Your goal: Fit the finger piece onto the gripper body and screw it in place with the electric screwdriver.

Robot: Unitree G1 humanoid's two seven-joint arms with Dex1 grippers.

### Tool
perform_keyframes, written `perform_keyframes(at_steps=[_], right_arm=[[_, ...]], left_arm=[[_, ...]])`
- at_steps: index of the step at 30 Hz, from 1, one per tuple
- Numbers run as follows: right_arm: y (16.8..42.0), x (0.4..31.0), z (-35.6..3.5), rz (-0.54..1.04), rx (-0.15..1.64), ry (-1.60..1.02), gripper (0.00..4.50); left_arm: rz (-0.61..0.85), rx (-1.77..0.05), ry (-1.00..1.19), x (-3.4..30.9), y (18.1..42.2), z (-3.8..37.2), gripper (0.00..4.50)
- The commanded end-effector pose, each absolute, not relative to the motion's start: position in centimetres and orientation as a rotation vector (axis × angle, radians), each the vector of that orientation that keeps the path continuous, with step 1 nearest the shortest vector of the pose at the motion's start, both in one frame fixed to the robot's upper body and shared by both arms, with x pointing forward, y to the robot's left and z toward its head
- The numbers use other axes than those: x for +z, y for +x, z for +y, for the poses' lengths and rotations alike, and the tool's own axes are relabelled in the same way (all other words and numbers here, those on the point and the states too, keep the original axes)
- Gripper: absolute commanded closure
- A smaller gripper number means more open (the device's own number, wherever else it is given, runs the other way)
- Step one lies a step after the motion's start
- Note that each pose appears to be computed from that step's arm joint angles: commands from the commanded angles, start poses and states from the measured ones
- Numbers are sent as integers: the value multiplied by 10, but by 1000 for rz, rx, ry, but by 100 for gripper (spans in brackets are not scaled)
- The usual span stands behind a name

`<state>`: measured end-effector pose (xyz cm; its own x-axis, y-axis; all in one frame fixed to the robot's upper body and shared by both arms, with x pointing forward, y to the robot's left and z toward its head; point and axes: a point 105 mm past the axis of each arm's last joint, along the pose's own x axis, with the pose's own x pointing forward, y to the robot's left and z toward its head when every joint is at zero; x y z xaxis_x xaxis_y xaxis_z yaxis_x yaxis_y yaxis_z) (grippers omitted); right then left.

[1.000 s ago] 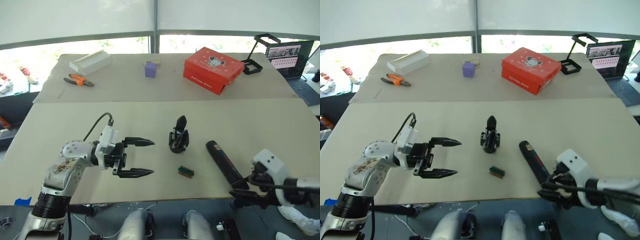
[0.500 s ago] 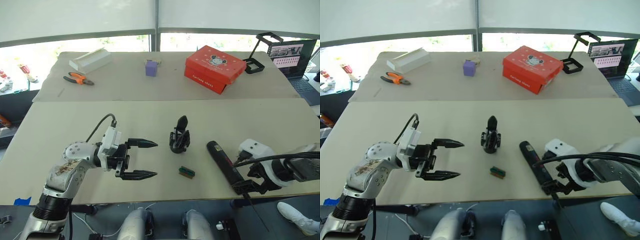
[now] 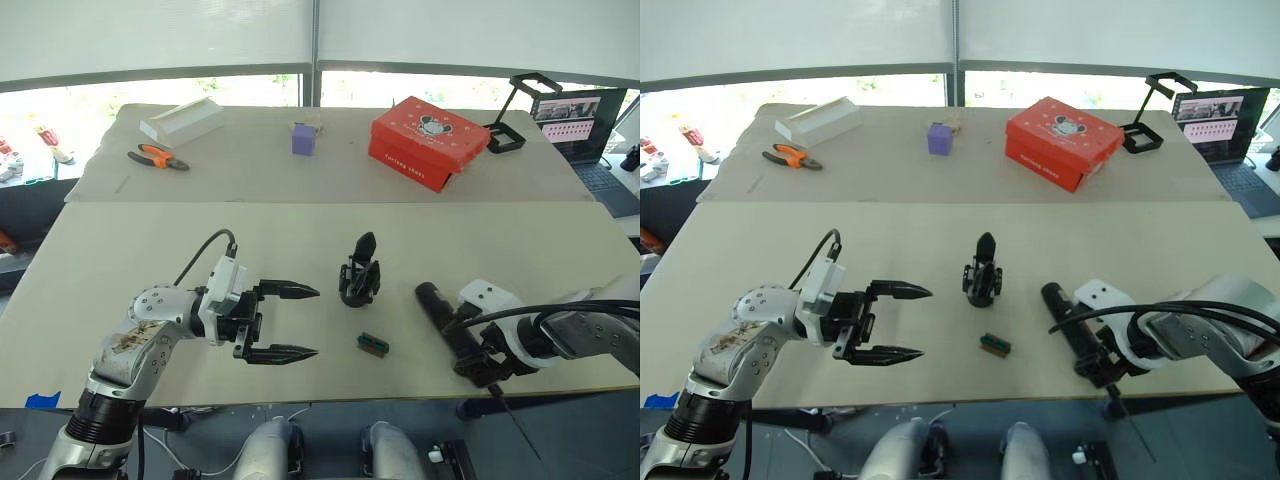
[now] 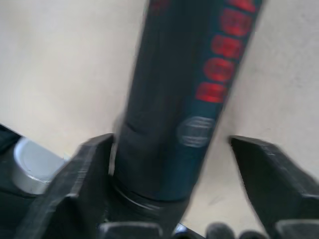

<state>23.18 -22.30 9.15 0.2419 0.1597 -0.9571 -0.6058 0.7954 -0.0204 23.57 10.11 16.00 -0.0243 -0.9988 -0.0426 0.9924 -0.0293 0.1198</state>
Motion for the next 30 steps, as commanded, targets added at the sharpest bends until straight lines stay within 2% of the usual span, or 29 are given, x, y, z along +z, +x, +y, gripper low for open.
perform_keyframes(at_steps=[1, 3, 7, 9, 11, 15, 18, 20, 23, 26, 30], right_arm=[[222, 79, -227, 1285, 535, -422, 209], [220, 88, -234, 1273, 517, -419, 259], [207, 125, -251, 1225, 506, -345, 259], [206, 142, -242, 1109, 572, -262, 259], [214, 171, -227, 826, 656, -174, 259], [202, 228, -205, 306, 770, -106, 259], [191, 255, -190, -29, 801, -109, 259], [189, 260, -180, -165, 794, -77, 259], [187, 257, -159, -280, 833, -129, 259], [180, 249, -134, -412, 970, -270, 259], [189, 234, -118, -495, 1034, -281, 259]], left_arm=[[-86, -1625, 160, 166, 231, 100, 0], [-86, -1624, 171, 167, 231, 102, 0], [-48, -1637, 185, 164, 231, 107, 0], [-48, -1631, 164, 165, 234, 107, 0], [-44, -1627, 157, 165, 237, 109, 0], [-20, -1648, 171, 160, 241, 113, 0], [-15, -1661, 181, 157, 246, 113, 0], [5, -1676, 202, 150, 248, 113, 0], [36, -1690, 260, 138, 251, 113, 0], [48, -1670, 291, 132, 256, 109, 0], [56, -1638, 342, 116, 259, 97, 0]])
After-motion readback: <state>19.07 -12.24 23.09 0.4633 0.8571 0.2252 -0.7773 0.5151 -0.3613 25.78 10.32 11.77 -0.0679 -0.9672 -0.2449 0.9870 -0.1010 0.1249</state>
